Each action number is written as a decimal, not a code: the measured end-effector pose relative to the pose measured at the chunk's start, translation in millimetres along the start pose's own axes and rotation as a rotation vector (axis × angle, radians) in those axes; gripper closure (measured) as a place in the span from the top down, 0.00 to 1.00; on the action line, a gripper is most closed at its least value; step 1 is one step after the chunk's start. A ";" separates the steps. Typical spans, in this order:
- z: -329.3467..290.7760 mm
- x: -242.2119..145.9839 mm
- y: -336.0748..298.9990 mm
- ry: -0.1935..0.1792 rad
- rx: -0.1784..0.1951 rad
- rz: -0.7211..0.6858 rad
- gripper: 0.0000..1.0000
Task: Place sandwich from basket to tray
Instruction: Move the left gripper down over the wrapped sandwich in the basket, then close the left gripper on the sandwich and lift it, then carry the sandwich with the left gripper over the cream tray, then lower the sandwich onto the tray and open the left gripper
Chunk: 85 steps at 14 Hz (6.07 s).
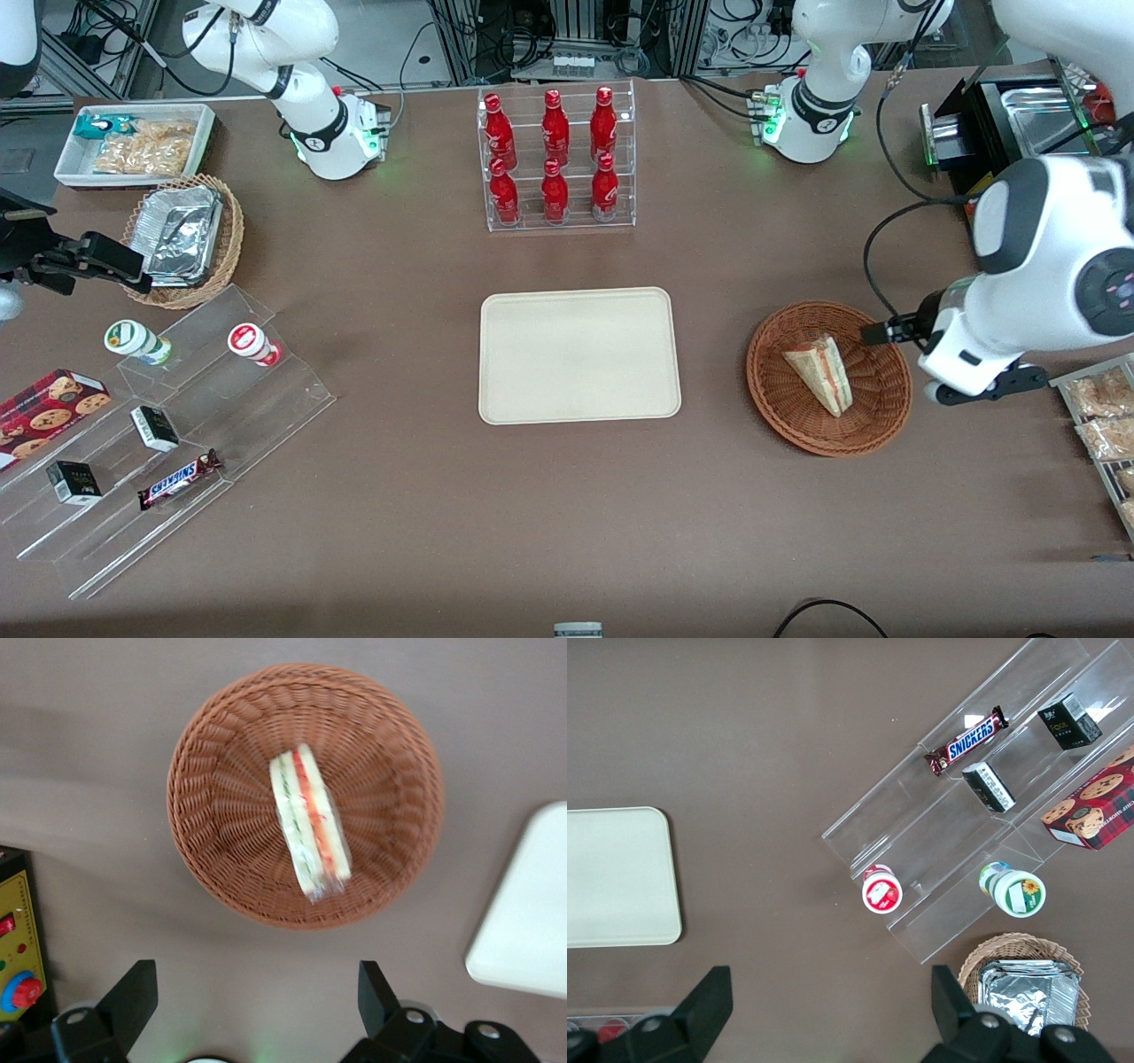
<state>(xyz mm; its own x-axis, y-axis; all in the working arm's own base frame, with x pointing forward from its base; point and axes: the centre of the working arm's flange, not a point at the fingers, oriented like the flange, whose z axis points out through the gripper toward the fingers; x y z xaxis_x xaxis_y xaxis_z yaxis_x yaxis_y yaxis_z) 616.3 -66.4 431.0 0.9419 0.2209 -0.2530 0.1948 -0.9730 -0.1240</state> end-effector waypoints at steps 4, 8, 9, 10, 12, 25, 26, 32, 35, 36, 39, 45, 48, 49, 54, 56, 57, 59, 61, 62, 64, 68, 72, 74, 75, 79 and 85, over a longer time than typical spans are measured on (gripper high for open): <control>79.8 10.4 19.3 0.066 -0.020 -0.136 1.00; 114.9 9.3 37.2 0.076 -0.034 -0.231 1.00; 120.1 10.4 40.0 0.084 -0.040 -0.245 1.00; 126.7 10.9 43.2 0.093 -0.048 -0.249 1.00; 143.5 11.2 48.3 0.104 -0.059 -0.249 1.00; 184.0 8.7 52.0 0.106 -0.076 -0.284 0.77; 183.9 8.8 51.9 0.107 -0.076 -0.285 0.77; 181.1 8.9 50.8 0.112 -0.077 -0.281 0.21; 177.0 10.3 51.0 0.121 -0.082 -0.279 0.17; 171.2 11.8 51.1 0.128 -0.084 -0.275 0.16; 131.9 18.1 49.6 0.118 -0.065 -0.232 0.14; 72.3 -16.8 132.5 0.157 -0.084 0.038 0.14; 71.0 -50.3 197.8 0.167 -0.084 0.150 0.14; 71.2 -55.6 210.5 0.168 -0.088 0.173 0.14; 87.5 -98.1 310.0 0.172 -0.125 0.285 0.14; 101.8 -113.0 353.0 0.179 -0.159 0.281 0.14; 109.4 -116.3 367.9 0.175 -0.169 0.284 0.14; 122.7 -115.4 385.8 0.163 -0.178 0.293 0.14; 134.4 -117.2 403.3 0.153 -0.185 0.300 0.14; 141.7 -119.9 412.4 0.146 -0.186 0.302 0.14; 155.9 -129.2 427.7 0.135 -0.180 0.315 0.14; 173.0 -137.5 438.3 0.145 -0.144 0.332 0.17; 180.4 -132.0 436.2 0.153 -0.125 0.330 0.22; 180.5 -130.9 437.3 0.159 -0.137 0.298 0.35; 180.7 -130.1 438.1 0.165 -0.145 0.281 0.46; 178.0 -127.7 438.0 0.185 -0.141 0.267 0.86; 119.9 -105.0 413.5 0.237 -0.165 0.214 1.00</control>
<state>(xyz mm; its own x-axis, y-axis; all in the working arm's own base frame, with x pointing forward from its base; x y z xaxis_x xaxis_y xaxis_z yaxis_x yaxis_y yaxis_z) 565.2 -483.8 291.2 0.9997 0.0078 -0.0247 0.0095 -0.9976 0.0692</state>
